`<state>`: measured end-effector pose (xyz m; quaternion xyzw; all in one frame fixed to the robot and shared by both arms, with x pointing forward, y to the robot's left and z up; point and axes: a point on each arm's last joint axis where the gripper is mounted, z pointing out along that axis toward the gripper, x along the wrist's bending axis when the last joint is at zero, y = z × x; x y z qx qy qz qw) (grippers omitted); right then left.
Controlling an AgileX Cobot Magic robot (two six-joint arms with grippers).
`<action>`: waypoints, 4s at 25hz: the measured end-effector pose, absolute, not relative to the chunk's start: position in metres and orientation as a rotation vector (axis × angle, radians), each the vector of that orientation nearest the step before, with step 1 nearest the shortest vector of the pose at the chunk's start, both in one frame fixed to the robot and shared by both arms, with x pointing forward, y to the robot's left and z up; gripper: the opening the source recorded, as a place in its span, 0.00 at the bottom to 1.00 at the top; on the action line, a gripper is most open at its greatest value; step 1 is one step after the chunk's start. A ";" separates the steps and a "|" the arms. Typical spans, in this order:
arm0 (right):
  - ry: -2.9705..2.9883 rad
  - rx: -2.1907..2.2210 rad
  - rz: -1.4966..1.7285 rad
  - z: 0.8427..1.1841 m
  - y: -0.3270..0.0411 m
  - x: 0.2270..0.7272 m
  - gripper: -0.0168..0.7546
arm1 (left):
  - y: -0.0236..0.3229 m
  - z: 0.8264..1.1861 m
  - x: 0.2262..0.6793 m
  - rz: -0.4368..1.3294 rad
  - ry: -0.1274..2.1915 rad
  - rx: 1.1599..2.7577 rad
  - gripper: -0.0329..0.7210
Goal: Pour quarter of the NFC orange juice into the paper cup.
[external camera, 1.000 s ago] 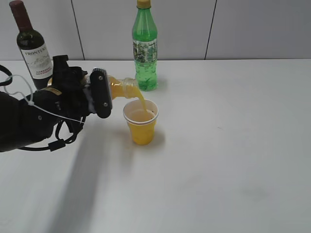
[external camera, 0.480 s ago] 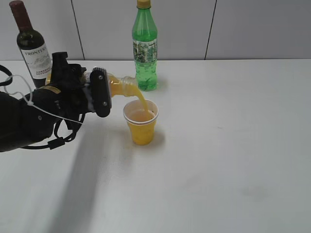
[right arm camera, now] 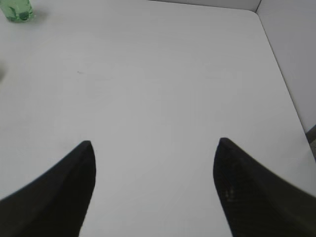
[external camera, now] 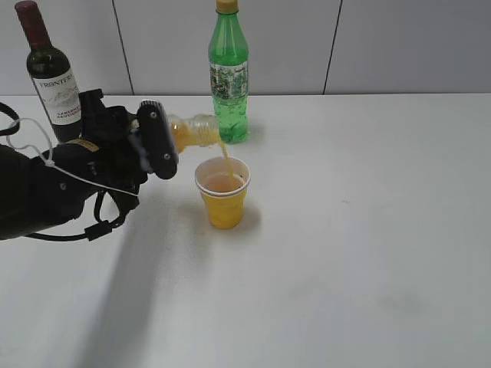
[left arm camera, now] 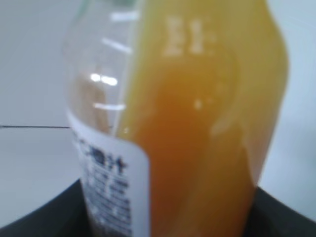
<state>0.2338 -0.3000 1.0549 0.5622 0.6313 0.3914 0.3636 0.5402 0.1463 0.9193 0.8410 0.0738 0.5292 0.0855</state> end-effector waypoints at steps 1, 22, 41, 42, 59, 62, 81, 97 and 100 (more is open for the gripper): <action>1.625 1.447 1.007 1.055 -0.300 0.234 0.79 | 0.146 0.918 0.540 1.541 0.273 2.489 0.63; 1.625 1.447 1.007 1.055 -0.300 0.234 0.79 | 0.180 0.928 0.573 0.995 1.063 1.618 0.63; 1.615 1.454 1.001 1.055 -0.301 0.234 0.79 | 0.177 0.866 0.672 1.037 1.065 1.505 0.63; 1.615 1.453 1.000 1.055 -0.301 0.234 0.79 | 0.177 0.862 0.673 1.035 1.070 1.509 0.63; 1.609 1.461 1.002 1.055 -0.301 0.234 0.79 | 0.180 0.842 0.675 1.016 1.099 1.487 0.72; 1.609 1.461 1.002 1.055 -0.301 0.234 0.79 | 0.179 0.844 0.675 1.018 1.096 1.485 0.88; 1.607 1.463 1.002 1.055 -0.301 0.234 0.79 | 0.205 0.927 0.585 0.951 1.170 1.584 0.89; 1.607 1.462 1.001 1.055 -0.301 0.234 0.79 | 0.252 1.020 0.565 0.230 1.825 2.176 0.87; 1.607 1.462 1.001 1.055 -0.301 0.234 0.79 | 0.267 1.024 0.554 0.095 1.919 2.212 0.86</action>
